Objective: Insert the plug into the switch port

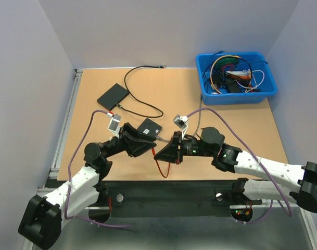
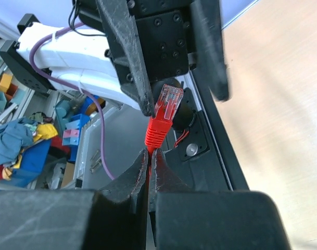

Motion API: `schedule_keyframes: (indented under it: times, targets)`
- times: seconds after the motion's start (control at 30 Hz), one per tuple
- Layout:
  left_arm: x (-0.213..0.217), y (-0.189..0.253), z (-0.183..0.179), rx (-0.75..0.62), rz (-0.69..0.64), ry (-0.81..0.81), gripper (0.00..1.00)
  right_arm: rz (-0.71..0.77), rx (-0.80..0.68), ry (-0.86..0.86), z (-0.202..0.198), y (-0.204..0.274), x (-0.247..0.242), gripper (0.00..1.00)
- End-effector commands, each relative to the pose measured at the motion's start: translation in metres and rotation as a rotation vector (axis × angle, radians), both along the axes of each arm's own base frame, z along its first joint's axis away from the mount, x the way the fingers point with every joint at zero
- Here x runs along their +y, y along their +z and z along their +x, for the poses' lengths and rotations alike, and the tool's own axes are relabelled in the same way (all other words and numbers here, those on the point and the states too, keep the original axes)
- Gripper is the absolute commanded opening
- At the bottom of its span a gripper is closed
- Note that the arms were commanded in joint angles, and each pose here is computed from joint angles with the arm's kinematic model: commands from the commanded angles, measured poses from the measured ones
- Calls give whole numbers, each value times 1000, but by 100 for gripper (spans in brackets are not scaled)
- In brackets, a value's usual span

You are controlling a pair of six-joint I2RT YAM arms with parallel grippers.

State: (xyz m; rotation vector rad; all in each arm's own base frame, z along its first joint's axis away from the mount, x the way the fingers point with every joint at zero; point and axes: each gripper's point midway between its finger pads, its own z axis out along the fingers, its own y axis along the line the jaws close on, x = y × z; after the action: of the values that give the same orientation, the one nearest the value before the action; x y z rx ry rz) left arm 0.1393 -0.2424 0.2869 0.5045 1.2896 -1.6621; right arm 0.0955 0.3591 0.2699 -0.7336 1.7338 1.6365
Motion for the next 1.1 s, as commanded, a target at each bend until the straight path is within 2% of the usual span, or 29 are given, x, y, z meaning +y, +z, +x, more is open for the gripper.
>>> schedule_keyframes:
  times: [0.0, 0.1, 0.13, 0.23, 0.3, 0.4, 0.43, 0.5, 0.53, 0.57, 0.63, 0.7, 0.73, 0.87, 1.07]
  targets:
    - [1, 11, -15, -97, -23, -27, 48, 115, -91, -62, 11, 41, -4, 0]
    - [-1, 10, -16, -94, -17, -37, 30, 126, -97, -103, 17, 45, -8, 0]
    - [-2, 9, -17, -94, -15, -43, 19, 128, -98, -117, 19, 46, -9, 0]
    - [-2, 10, -17, -96, -17, -40, 0, 131, -98, -131, 21, 47, -10, 0]
    - [-2, 12, -16, -97, -18, -35, 0, 132, -97, -146, 24, 48, -11, 0]
    - [-5, 12, 1, -45, 18, 26, 0, 97, -101, -211, 35, 47, -14, 29]
    - [-7, -1, 16, 49, 66, 77, 0, 73, -118, -239, 40, 46, -16, 46]
    - [-7, 7, 35, 70, 108, 161, 0, 26, -139, -299, 50, 47, -21, 61]
    - [-4, -10, 54, 177, 165, 255, 0, -12, -175, -338, 57, 42, -26, 71]
    - [-1, 0, 61, 186, 170, 305, 0, -20, -194, -368, 62, 47, -29, 73]
    - [10, -14, 82, 302, 218, 445, 0, -68, -225, -443, 76, 44, -36, 74]
    - [18, -14, 92, 373, 223, 520, 0, -109, -231, -490, 88, 42, -35, 74]
    - [22, -19, 97, 433, 219, 557, 0, -133, -243, -496, 91, 39, -34, 70]
    - [25, -22, 100, 505, 174, 587, 0, -235, -239, -559, 106, 21, -24, 58]
    - [22, -24, 100, 532, 161, 595, 0, -278, -236, -624, 120, 11, -20, 54]
